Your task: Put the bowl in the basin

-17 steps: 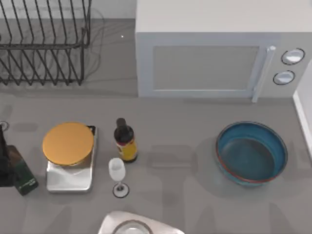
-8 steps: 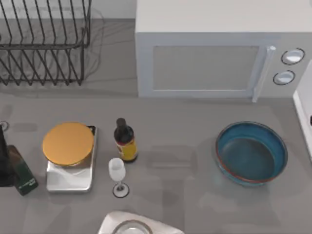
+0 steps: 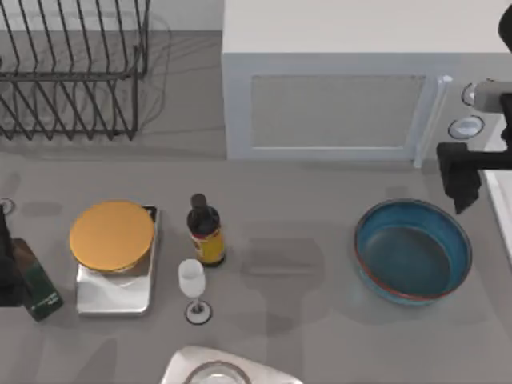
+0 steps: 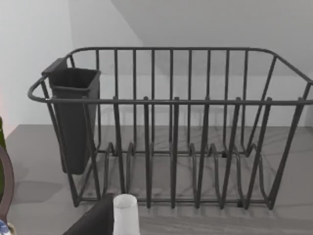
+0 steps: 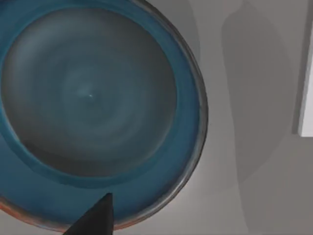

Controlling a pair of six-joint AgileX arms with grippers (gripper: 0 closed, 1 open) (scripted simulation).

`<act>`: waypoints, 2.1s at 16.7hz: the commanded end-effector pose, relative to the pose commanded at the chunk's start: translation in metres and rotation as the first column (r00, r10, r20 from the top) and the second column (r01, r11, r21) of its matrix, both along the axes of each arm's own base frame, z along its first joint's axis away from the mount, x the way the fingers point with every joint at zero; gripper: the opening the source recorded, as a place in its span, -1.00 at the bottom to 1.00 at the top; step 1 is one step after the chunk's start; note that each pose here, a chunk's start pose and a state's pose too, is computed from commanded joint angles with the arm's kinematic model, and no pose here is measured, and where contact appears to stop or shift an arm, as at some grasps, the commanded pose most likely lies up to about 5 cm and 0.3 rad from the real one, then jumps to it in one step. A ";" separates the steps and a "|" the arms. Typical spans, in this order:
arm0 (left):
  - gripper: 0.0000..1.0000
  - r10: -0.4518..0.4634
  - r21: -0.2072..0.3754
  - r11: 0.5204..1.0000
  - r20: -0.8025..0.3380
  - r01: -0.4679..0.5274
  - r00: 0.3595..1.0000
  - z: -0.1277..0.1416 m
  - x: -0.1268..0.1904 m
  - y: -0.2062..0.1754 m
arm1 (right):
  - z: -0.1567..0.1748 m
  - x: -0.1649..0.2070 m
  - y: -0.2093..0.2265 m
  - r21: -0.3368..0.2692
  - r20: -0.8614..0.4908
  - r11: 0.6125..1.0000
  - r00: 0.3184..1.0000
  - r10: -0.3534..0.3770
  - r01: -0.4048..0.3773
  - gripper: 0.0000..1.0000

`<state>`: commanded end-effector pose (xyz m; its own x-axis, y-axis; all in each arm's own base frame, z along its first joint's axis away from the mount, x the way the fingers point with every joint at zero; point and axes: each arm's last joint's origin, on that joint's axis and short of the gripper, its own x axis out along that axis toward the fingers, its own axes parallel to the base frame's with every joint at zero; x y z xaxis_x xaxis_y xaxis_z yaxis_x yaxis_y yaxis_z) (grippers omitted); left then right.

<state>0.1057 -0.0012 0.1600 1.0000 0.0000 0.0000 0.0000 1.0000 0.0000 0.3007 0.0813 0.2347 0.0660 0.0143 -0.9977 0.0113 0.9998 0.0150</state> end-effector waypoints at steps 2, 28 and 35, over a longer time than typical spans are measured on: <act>1.00 0.000 0.000 1.000 0.000 0.000 1.000 0.000 0.000 0.000 | -0.004 0.009 0.006 -0.011 -0.048 1.000 0.999 0.001 -0.001 1.00; 1.00 0.000 0.000 1.000 0.000 0.000 1.000 0.000 0.000 0.000 | -0.106 0.013 0.009 -0.015 -0.066 1.000 0.998 0.001 -0.002 0.40; 1.00 0.000 0.000 1.000 0.000 0.000 1.000 0.000 0.000 0.000 | -0.106 0.013 0.009 -0.015 -0.066 1.000 0.998 0.001 -0.002 -0.66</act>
<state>0.1057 -0.0012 0.1600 1.0000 0.0000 0.0000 0.0000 1.0000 0.0000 0.3134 0.0901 0.1290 0.0000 -0.0003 -1.0000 0.0100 1.0000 -0.0003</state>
